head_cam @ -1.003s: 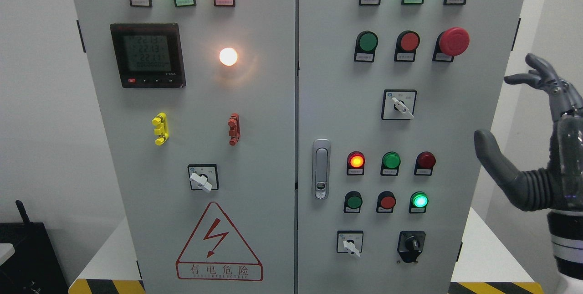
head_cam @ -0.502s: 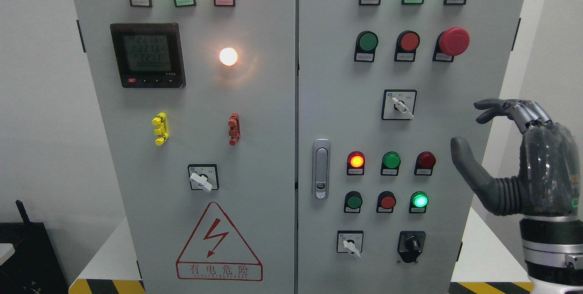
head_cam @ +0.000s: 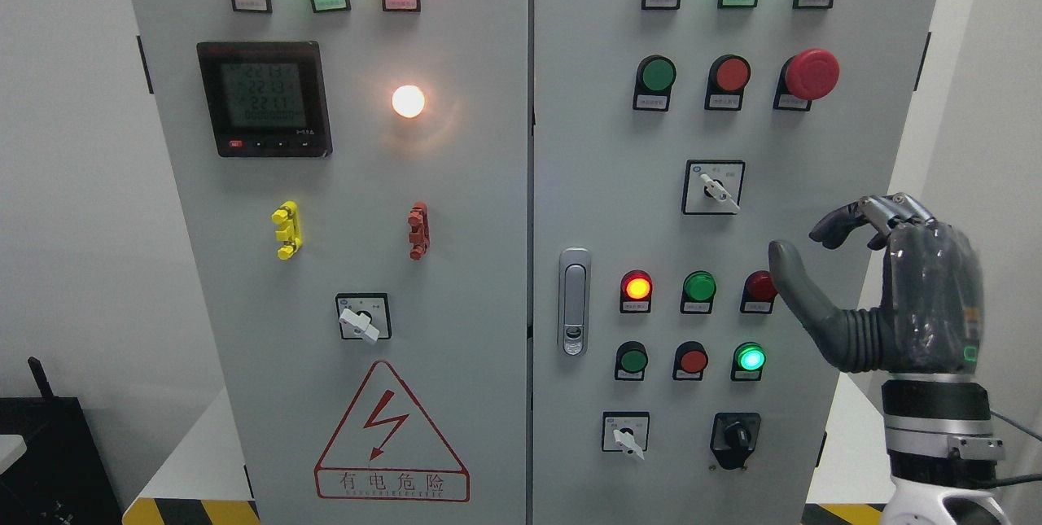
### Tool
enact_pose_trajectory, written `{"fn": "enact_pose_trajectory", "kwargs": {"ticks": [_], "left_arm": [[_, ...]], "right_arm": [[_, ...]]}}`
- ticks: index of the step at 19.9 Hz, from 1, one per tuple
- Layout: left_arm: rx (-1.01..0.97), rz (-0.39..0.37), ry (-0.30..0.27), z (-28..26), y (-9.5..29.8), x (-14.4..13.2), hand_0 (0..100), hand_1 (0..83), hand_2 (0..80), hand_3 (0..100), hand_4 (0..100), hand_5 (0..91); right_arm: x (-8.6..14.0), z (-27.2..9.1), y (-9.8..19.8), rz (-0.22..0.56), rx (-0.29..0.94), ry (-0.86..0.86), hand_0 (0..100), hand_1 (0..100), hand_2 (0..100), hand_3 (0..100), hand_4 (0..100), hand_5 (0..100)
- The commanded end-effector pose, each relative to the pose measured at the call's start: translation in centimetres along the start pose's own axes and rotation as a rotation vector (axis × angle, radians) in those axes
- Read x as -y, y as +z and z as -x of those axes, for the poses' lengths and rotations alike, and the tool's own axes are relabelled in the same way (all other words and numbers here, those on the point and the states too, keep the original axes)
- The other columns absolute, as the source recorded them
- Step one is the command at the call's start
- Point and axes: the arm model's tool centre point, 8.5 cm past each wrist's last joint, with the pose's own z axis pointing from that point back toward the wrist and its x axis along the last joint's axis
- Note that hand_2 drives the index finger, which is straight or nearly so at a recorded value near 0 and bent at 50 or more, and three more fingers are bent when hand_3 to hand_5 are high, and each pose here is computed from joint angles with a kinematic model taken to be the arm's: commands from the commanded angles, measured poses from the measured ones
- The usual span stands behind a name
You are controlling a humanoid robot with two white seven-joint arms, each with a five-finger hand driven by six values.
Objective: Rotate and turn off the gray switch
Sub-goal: 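Raise the right hand and reach toward the upper rotary switch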
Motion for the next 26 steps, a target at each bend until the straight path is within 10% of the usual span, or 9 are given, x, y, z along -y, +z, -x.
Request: {"fn": "enact_pose_trajectory", "kwargs": {"ticks": [1,26], "left_arm": [[-0.026,-0.002,0.022,0.8,0.1,0.0,12,38.9,0.0,0,0,0.0],[-0.026,-0.002,0.022,0.8,0.1,0.0,12,38.9,0.0,0,0,0.0]], "right_arm": [[-2.9,-0.8,-0.3,-0.050,-0.041,-0.004,6,23,63,74,57,64],[-3.6,-1.6,-2.7,-0.038,-0.080,0.059,5,40,61,71,62,70]]}}
